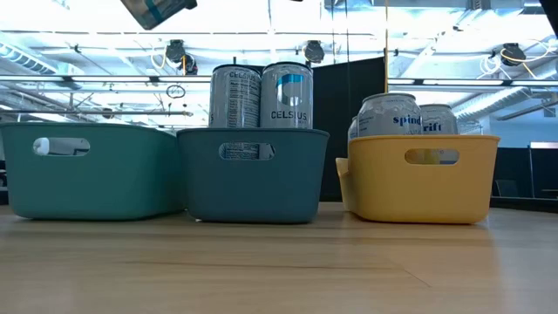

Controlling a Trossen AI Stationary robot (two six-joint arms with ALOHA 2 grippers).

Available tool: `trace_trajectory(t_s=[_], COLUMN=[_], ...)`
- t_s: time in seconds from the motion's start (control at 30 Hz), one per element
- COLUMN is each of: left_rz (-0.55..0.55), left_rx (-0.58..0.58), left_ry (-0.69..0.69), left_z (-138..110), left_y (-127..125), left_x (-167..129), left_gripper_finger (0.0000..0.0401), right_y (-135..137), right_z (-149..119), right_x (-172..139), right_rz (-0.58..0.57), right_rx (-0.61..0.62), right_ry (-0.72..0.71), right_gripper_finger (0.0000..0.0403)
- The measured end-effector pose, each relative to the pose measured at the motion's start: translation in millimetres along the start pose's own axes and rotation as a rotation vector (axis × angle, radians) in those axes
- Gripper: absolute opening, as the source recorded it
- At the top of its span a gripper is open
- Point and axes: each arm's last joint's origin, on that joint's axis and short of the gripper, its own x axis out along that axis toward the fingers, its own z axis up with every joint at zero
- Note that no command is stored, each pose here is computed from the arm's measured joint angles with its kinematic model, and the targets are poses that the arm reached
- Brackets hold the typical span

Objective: Sort soda cans
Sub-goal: Put the center blue soda can can into the green bin

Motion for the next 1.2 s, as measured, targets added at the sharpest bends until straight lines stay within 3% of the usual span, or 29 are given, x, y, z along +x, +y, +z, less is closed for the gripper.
trace_trajectory(t_s=[0.23, 0.93, 1.07, 1.2], left_rz=[-0.001, 0.034, 0.091, 0.175], left_rx=[0.0, -0.033, -0.046, -0.071], left_ry=[0.0, -0.014, -0.04, -0.075], left_z=[-0.1, 0.1, 0.0, -2.1], left_y=[-0.1, 1.0, 1.6, 0.6], left_x=[-0.1, 0.3, 0.0, -1.1], left_gripper_finger=[0.0256, 0.0257, 0.0257, 0.0257], right_y=[0.3, -7.9, -8.9, -2.2], right_z=[0.4, 4.5, 1.6, -1.6], right_x=[-0.1, -3.3, -18.5, -52.9], right_rz=[0.002, -0.022, -0.045, -0.073], right_rx=[0.009, 0.098, 0.094, 0.075], right_ry=[-0.005, -0.008, 0.017, -0.025], right_gripper_finger=[0.0231, 0.0314, 0.0326, 0.0329])
